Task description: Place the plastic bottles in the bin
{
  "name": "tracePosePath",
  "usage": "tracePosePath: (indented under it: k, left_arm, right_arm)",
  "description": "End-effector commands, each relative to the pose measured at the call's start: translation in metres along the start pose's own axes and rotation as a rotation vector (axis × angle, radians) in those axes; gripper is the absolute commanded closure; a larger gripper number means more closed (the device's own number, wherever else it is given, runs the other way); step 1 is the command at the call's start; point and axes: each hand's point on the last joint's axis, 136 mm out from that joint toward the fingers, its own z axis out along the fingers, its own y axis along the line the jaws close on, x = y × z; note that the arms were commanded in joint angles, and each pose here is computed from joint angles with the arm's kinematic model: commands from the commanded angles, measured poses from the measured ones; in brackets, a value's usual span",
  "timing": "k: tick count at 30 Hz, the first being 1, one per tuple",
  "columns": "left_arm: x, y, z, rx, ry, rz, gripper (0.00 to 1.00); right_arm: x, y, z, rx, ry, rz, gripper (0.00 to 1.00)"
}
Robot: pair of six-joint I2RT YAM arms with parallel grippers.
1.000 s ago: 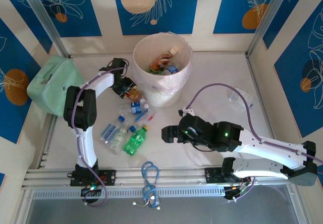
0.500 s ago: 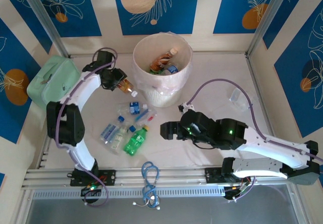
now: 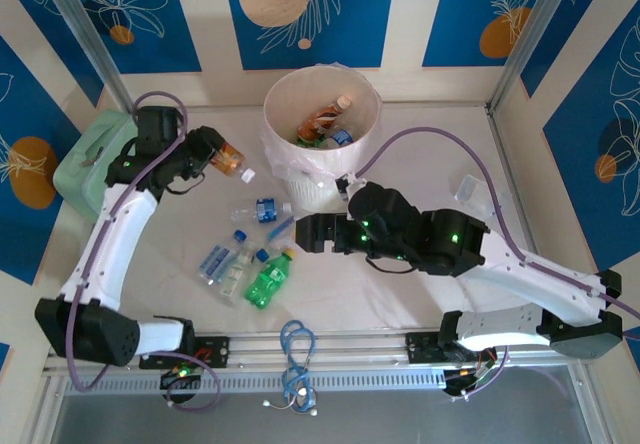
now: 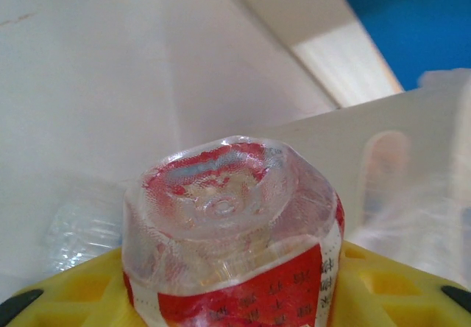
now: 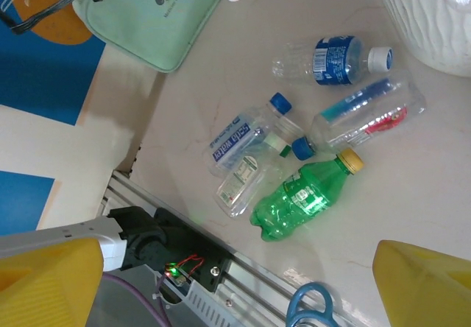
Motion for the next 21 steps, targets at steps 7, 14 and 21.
tracePosePath:
  k: [7,14,21]
  left_arm:
    - [-0.032,-0.116,-0.055,0.313,-0.02,0.01,0.5]
    - [-0.033,-0.187,-0.029,0.368,0.015,0.102,0.5]
    - [0.002,-0.207,0.043,0.299,0.138,0.166,0.52]
  right_arm:
    - [-0.001,-0.014,-0.023,-0.006,-0.021,0.021,0.06]
    - [0.015,-0.037,-0.024,0.063,0.001,0.07,0.07]
    - [0.032,-0.05,-0.012,0.15,0.046,0.082,0.09]
